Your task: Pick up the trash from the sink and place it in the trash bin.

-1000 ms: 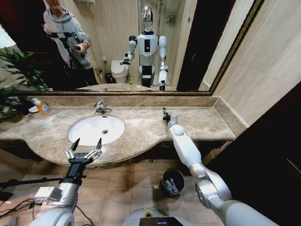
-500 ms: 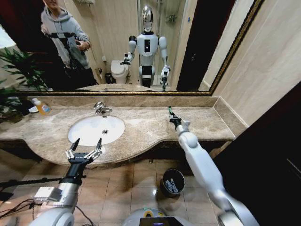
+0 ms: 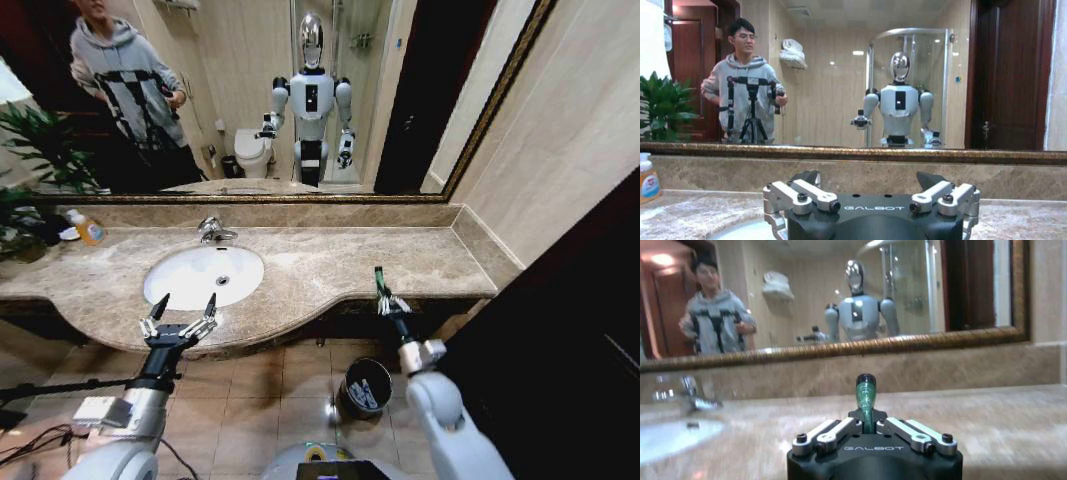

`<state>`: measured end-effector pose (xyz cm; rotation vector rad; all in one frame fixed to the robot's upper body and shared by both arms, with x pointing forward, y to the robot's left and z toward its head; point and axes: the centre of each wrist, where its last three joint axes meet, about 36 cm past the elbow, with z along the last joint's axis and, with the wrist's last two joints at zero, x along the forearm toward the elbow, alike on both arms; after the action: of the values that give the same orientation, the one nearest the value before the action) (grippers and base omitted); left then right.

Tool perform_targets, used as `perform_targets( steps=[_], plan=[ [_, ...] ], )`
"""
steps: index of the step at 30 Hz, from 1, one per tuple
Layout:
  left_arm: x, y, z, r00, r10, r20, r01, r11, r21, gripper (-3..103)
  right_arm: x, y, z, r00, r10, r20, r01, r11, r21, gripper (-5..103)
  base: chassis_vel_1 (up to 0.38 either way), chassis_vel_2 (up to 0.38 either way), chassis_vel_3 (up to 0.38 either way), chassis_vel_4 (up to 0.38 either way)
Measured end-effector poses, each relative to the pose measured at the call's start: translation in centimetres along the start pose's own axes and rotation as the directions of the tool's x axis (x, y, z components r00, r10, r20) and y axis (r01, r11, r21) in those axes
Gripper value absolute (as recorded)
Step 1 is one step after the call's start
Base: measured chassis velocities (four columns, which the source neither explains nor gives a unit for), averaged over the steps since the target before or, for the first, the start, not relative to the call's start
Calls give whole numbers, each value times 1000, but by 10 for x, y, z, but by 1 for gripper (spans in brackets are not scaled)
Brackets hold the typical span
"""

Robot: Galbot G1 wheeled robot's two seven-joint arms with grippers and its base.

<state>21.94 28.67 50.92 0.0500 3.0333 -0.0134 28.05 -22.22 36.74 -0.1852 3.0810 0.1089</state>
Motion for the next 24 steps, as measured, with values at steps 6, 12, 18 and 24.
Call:
perform_targets(
  steps=[6, 12, 18, 24],
  plan=[
    [0, 0, 0, 1000, 0, 0, 0, 1000, 0, 100, 40, 0, 68, 983, 59, -172, -52, 998, 43, 6, 0, 0, 0, 0],
    [0, 0, 0, 1000, 0, 0, 0, 1000, 0, 100, 50, -23, 134, 921, 30, -388, -44, 999, -26, 6, 0, 0, 0, 0],
    [0, 0, 0, 1000, 0, 0, 0, 1000, 0, 100, 50, -56, 212, 824, -21, -566, 51, 998, 37, 6, 0, 0, 0, 0],
    [0, 0, 0, 1000, 0, 0, 0, 1000, 0, 100, 42, -67, 263, 700, -14, -714, 52, 998, 32, 6, 0, 0, 0, 0]
  ],
)
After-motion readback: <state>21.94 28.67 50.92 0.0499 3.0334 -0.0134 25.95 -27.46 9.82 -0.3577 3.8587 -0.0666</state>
